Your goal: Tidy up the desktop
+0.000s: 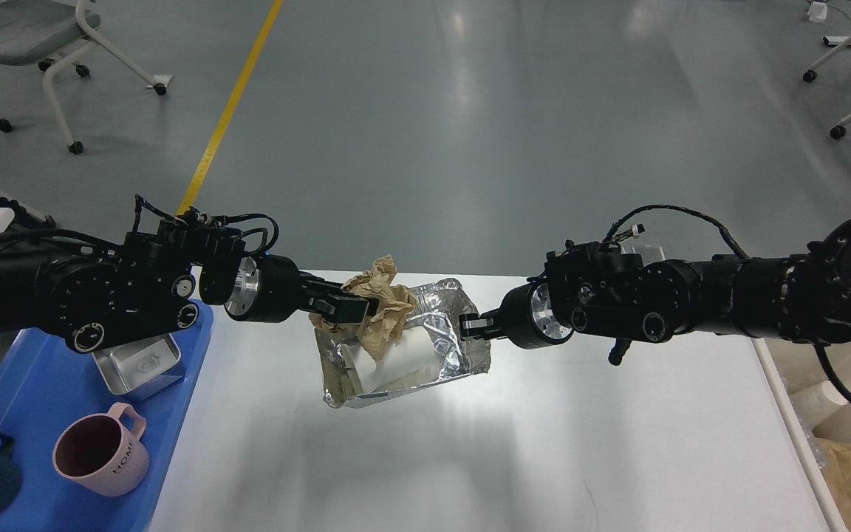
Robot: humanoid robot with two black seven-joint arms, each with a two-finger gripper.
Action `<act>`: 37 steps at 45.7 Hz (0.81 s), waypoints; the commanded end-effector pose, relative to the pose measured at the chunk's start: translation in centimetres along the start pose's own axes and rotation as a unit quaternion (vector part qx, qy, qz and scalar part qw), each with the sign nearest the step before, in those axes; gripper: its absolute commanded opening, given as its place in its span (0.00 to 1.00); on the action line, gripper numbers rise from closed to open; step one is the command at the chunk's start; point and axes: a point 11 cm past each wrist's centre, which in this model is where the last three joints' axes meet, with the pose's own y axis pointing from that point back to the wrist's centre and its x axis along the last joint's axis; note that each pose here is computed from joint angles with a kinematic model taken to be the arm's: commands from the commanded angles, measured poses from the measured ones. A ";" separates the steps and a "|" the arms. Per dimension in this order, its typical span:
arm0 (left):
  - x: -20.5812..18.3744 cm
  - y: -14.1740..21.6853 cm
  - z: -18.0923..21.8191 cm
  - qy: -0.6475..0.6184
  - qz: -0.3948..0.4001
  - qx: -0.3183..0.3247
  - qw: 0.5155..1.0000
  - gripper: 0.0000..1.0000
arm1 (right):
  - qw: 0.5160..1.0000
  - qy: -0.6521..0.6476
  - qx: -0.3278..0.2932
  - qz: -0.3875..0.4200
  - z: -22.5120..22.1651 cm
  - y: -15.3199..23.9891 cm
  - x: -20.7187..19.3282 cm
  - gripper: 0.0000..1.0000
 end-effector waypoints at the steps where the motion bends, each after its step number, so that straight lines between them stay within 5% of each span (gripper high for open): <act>1: 1.6 1.0 -0.2 0.024 0.028 -0.003 0.999 0.93 | 1.000 -0.007 0.002 0.001 -0.1 0.0 0.1 0.00; 22: 5.4 5.1 -2.2 0.127 0.106 -0.011 0.986 0.96 | 1.000 -0.016 0.003 0.008 0.1 0.2 0.4 0.00; 37: 6.0 11.9 -8.5 0.344 0.253 -0.018 0.904 0.96 | 0.996 -0.073 0.013 0.050 1.6 2.0 2.5 0.00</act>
